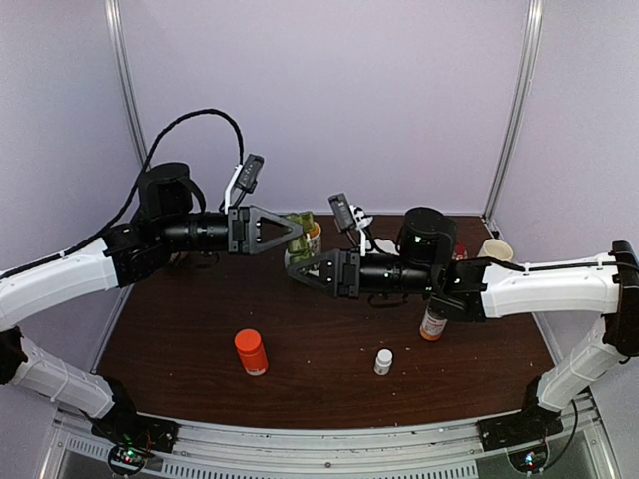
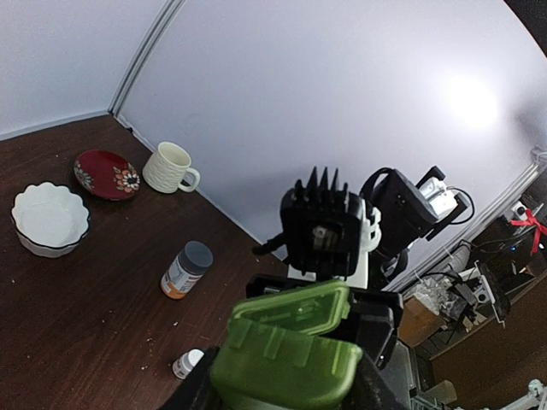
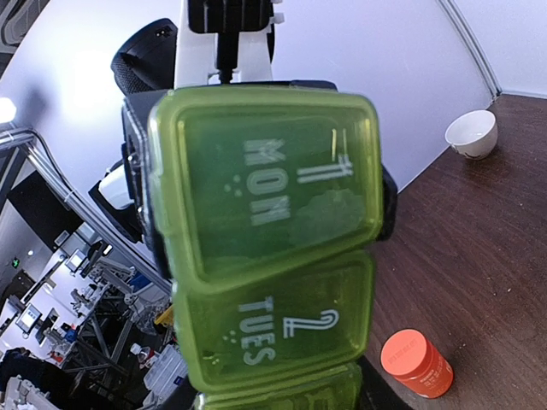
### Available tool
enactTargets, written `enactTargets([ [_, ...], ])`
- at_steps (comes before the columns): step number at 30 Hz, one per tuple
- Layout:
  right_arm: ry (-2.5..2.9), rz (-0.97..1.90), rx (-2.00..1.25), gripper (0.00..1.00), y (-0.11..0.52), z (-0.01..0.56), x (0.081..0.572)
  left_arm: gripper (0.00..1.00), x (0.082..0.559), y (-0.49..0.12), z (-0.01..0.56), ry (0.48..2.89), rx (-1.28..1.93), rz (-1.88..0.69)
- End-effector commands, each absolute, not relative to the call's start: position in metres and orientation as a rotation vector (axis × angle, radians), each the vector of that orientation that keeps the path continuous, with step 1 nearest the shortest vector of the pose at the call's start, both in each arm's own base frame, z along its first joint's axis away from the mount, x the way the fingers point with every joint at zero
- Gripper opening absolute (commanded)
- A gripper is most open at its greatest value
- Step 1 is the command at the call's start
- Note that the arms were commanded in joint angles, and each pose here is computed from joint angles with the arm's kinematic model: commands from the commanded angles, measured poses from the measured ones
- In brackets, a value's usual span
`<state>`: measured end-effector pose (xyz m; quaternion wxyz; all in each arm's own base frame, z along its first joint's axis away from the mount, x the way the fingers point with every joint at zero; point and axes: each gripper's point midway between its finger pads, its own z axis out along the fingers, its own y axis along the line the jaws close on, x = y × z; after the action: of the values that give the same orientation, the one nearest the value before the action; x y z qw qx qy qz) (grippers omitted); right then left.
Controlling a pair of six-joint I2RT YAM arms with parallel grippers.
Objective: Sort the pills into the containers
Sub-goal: Pass from the right arm to the left
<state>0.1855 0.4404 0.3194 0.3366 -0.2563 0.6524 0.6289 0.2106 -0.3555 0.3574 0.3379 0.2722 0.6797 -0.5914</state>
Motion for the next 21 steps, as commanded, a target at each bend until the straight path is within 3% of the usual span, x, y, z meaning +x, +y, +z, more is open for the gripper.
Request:
enactTargets([
  [1,1.651,1.59,-0.673,0.3,0.435,0.34,0.189,0.37,0.214,-0.352,0.367,1.755,0.708,-1.484],
  [5,1.652,1.576,-0.662,0.53,0.433,0.34,0.19,0.31,0.217,-0.354,0.359,1.786,0.7,-1.473],
  [12,1.644,1.546,-0.638,0.74,0.424,0.341,0.191,0.29,0.217,-0.354,0.359,1.788,0.7,-1.475],
  [16,1.643,1.488,-0.588,0.73,0.414,0.345,0.199,0.29,0.215,-0.354,0.359,1.785,0.706,-1.487],
  [21,1.681,1.397,-0.524,0.55,0.403,0.34,0.211,0.29,0.213,-0.356,0.362,1.777,0.712,-1.514],
])
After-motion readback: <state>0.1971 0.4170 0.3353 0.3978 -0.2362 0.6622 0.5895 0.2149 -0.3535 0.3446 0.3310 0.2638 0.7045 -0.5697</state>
